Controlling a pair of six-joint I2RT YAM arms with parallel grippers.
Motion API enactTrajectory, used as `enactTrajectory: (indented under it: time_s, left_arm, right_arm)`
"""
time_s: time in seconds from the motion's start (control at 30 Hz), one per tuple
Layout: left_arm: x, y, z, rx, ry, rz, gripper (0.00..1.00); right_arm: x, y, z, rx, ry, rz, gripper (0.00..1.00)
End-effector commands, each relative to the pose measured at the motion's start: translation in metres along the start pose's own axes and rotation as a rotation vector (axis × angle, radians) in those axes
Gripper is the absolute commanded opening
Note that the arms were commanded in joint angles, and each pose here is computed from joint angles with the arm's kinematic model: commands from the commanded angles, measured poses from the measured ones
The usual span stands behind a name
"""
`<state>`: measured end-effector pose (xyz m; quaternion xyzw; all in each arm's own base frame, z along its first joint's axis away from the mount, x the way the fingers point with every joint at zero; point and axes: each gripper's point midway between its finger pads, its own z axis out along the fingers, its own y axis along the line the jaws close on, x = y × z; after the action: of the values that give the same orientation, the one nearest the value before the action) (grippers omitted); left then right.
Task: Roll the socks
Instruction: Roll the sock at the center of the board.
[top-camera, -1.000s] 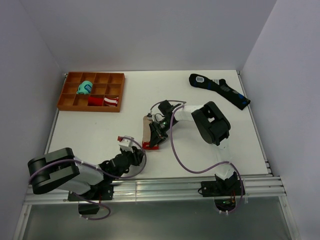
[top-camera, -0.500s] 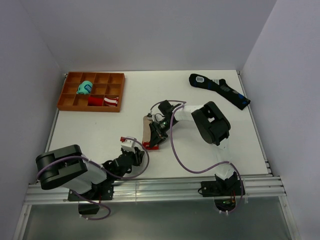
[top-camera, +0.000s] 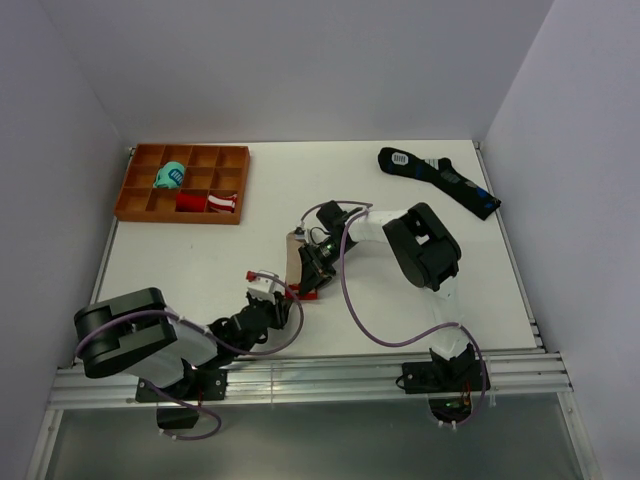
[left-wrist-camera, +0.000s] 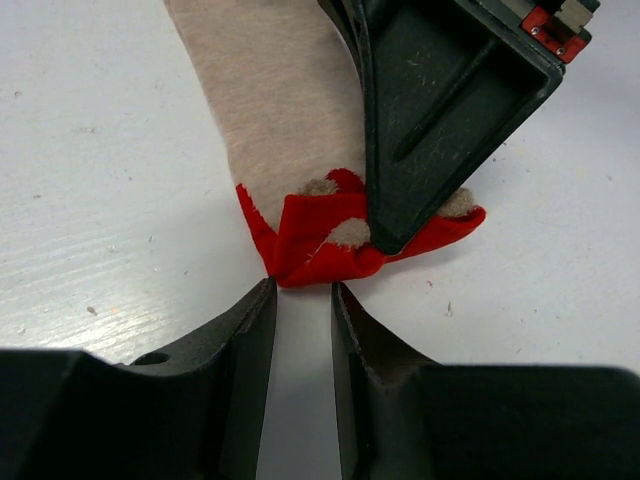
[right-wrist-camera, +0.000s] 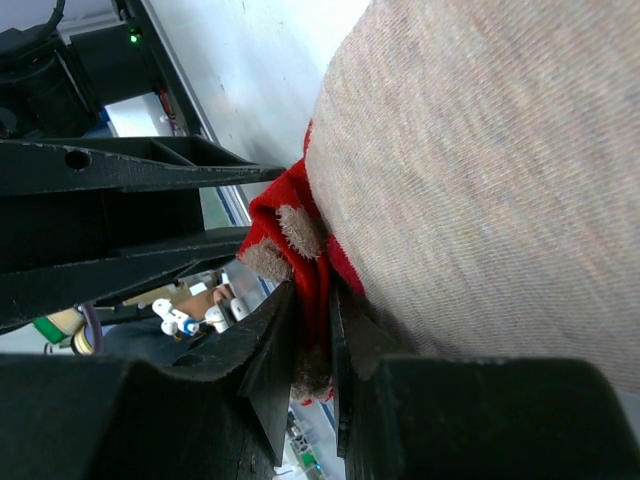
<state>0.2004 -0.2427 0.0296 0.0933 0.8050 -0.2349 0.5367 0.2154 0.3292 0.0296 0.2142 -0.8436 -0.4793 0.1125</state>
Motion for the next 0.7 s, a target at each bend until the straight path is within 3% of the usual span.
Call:
enactTrajectory:
  time_s: [0.0,0.67]
  left_arm:
    - [-0.016,-0.0158,0.0065,0.037,-0.048,-0.003,0.34]
    - [-0.0241,-0.0139,0.0119,0.027,-0.117,0.011,0.34]
  right_arm:
    - [0.0028,-0.0003,-0.0012,-0.027,0.009,0.008,0.25]
    - [0.0049,-0.0013,-0.0001,-0.036,0.014,0.01,0.25]
